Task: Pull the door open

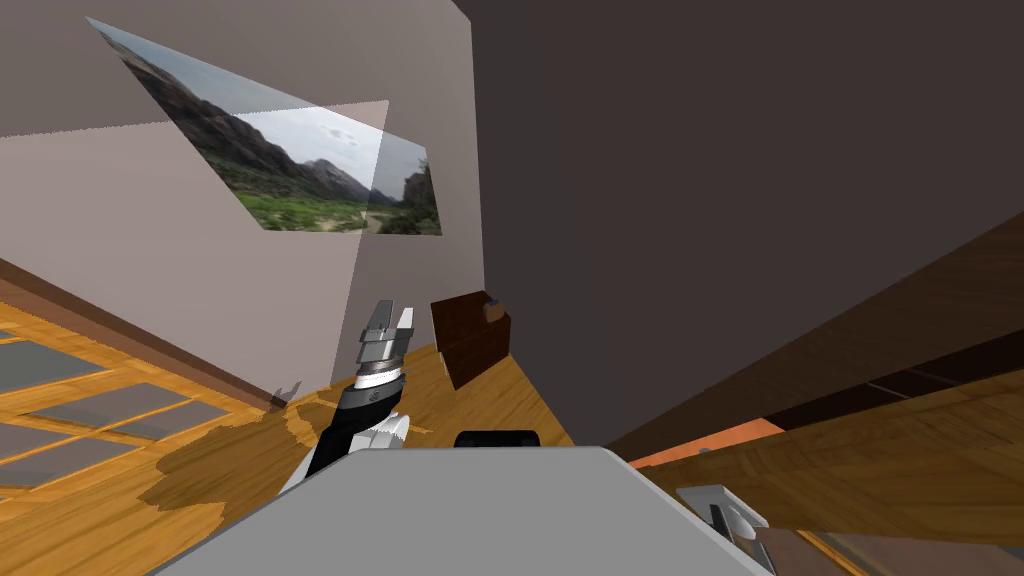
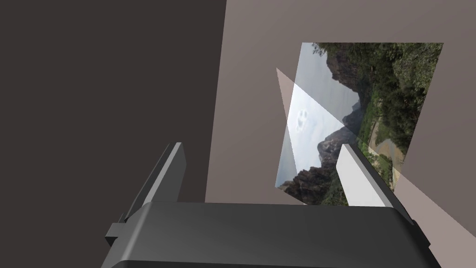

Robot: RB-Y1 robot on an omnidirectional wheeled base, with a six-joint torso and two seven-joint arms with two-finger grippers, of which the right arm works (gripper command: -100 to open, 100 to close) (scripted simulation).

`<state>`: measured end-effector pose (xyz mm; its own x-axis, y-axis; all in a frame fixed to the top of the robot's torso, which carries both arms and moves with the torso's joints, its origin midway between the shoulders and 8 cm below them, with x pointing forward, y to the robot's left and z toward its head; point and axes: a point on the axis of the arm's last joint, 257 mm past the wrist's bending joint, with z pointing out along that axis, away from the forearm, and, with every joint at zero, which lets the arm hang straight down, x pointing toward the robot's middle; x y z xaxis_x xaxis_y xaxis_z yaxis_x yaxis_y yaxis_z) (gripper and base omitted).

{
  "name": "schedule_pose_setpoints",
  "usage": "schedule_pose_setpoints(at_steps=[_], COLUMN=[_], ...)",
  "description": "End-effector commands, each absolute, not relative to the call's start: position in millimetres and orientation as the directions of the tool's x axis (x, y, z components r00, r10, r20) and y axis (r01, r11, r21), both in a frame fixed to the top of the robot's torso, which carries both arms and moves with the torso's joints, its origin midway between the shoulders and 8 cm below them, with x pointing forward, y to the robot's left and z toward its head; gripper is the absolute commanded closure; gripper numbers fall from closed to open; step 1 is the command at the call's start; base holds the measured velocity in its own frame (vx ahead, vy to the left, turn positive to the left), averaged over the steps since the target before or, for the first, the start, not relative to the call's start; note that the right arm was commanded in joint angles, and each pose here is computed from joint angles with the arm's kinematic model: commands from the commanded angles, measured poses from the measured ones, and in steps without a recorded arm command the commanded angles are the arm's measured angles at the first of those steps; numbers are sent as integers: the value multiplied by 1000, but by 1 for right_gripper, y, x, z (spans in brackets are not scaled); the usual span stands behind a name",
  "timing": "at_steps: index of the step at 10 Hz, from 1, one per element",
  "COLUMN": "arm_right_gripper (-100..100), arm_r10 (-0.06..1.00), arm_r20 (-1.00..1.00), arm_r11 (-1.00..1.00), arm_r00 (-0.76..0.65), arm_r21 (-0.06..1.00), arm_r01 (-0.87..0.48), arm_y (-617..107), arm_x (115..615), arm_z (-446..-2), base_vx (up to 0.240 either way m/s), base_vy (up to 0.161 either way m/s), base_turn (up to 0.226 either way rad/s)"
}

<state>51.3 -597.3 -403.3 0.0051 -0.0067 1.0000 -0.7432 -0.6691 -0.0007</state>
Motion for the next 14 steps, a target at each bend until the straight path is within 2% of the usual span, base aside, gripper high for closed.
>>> schedule_pose_setpoints(at_steps=[1, 8, 10, 11, 14], arm_right_gripper=[100, 100, 100, -100, -100], arm_r10=[-9, 0, 1, 1, 0], arm_r20=[1000, 1000, 1000, 1000, 1000], arm_r11=[-676, -763, -798, -774, -756], arm_r00=[2, 4, 4, 2, 0], arm_r21=[-5, 2, 3, 2, 0], arm_r01=[-737, -646, -602, -634, -654], arm_y=[-593, -559, -542, -549, -550], arm_x=[56, 71, 75, 67, 57], arm_z=[-403, -401, -401, -400, -400], base_vx=[-64, -103, -231, -133, -55], base_vy=[15, 16, 64, 119, 167], base_turn=[5, 5, -21, -110, -75])
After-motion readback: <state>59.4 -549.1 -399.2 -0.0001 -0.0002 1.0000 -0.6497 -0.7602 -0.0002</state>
